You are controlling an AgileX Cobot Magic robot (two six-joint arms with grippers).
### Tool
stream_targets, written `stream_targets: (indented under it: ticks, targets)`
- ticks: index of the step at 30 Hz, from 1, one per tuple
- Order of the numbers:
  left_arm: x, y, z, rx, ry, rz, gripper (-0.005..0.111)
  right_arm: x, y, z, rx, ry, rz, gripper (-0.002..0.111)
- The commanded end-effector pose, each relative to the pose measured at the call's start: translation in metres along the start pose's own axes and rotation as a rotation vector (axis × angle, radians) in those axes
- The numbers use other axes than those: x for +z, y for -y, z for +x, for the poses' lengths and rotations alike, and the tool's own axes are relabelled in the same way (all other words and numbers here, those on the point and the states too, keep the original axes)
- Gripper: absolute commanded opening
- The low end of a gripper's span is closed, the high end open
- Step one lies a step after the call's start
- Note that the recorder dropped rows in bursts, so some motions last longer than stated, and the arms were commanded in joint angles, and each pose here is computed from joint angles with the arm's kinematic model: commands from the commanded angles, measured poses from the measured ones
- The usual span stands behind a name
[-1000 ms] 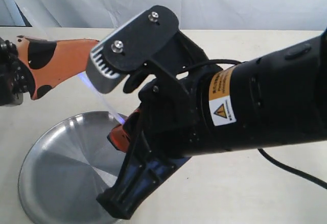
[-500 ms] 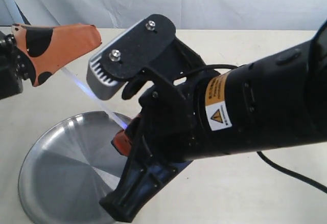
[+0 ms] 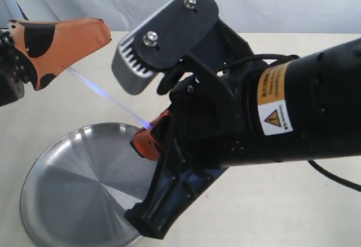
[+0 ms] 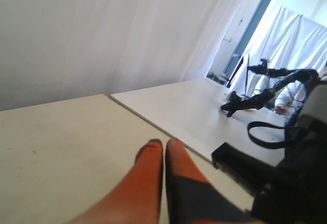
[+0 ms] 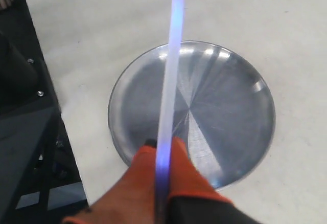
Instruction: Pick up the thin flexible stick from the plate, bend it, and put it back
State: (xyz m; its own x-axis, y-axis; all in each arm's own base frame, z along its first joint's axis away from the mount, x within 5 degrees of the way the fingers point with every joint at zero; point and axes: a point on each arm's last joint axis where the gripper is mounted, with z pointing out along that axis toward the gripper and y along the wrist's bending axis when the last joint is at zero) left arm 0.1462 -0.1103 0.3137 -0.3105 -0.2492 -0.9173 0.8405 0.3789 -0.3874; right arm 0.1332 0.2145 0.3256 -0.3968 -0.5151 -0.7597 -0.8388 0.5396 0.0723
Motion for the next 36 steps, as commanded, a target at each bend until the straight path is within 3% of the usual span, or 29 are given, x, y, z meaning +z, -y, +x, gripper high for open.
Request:
stream_targets:
  ticks: [1,6,11,18,23,29,36]
  targets:
    - [-0.001,0.003,-0.007,-0.027,0.075,0.040,0.000,0.014,0.007,0.006,-0.025,-0.081,0.072,-0.001]
    - [-0.001,0.000,0.001,0.028,-0.010,0.005,0.000,0.027,0.012,0.009,0.003,-0.125,0.123,-0.001]
    - [-0.003,-0.017,0.014,0.142,-0.172,-0.167,0.000,0.012,0.008,0.009,0.053,-0.118,0.091,-0.001]
    - [-0.008,-0.033,0.016,0.158,-0.207,-0.354,0.000,-0.033,0.004,0.004,0.074,0.009,0.065,-0.001]
    - [-0.007,-0.030,0.015,0.140,-0.193,-0.315,0.000,-0.044,0.006,0.003,0.046,0.041,0.086,-0.001]
    - [-0.003,-0.018,0.011,0.087,-0.133,-0.185,0.000,-0.029,0.007,0.006,0.044,-0.019,0.093,-0.001]
    - [-0.001,-0.012,0.003,0.003,-0.030,-0.122,0.000,-0.015,0.012,0.011,0.001,-0.105,0.138,-0.001]
